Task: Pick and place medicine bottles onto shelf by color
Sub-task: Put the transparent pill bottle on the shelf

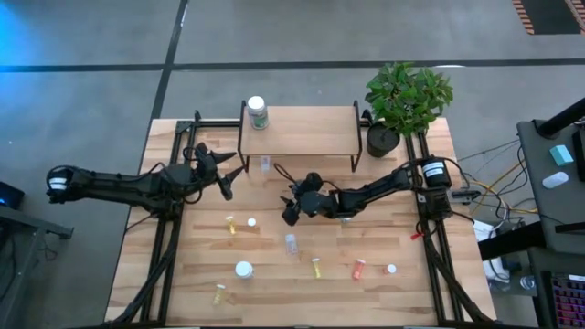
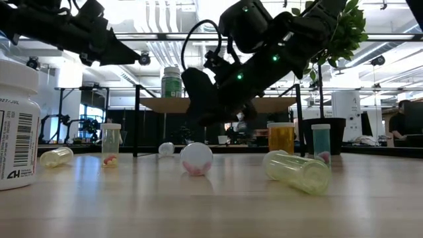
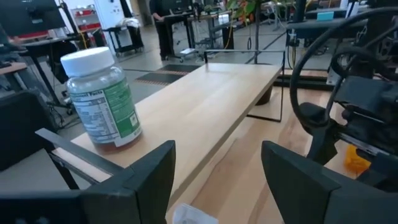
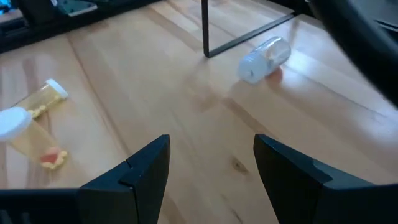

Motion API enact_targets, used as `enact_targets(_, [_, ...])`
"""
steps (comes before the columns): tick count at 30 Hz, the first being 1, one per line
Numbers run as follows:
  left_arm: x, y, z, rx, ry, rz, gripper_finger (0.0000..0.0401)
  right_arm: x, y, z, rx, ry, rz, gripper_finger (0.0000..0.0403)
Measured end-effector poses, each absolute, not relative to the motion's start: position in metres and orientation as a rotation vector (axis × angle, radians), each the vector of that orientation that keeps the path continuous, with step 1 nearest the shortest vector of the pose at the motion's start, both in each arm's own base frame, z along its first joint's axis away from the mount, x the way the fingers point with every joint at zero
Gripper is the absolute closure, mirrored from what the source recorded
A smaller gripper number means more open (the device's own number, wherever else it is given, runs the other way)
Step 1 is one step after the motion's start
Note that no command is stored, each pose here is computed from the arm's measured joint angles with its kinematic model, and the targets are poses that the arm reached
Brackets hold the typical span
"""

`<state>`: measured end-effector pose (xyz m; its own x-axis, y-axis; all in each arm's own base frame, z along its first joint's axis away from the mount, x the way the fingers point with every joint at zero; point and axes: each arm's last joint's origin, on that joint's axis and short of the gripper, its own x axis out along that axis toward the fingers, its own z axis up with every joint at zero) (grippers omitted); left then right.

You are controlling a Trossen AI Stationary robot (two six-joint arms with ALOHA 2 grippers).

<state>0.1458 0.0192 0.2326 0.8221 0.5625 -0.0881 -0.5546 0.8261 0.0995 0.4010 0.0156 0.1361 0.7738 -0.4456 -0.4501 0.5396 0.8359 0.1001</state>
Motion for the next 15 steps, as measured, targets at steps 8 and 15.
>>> enact_targets(8, [0.150,0.019,0.226,0.080,0.156,0.594,0.0180,0.401,0.010,0.137,0.290,0.392,-0.596,0.0168])
enact_targets(15, [0.152,0.019,0.220,0.093,0.136,0.594,0.0180,0.401,0.009,0.138,0.346,0.340,-0.655,0.0108])
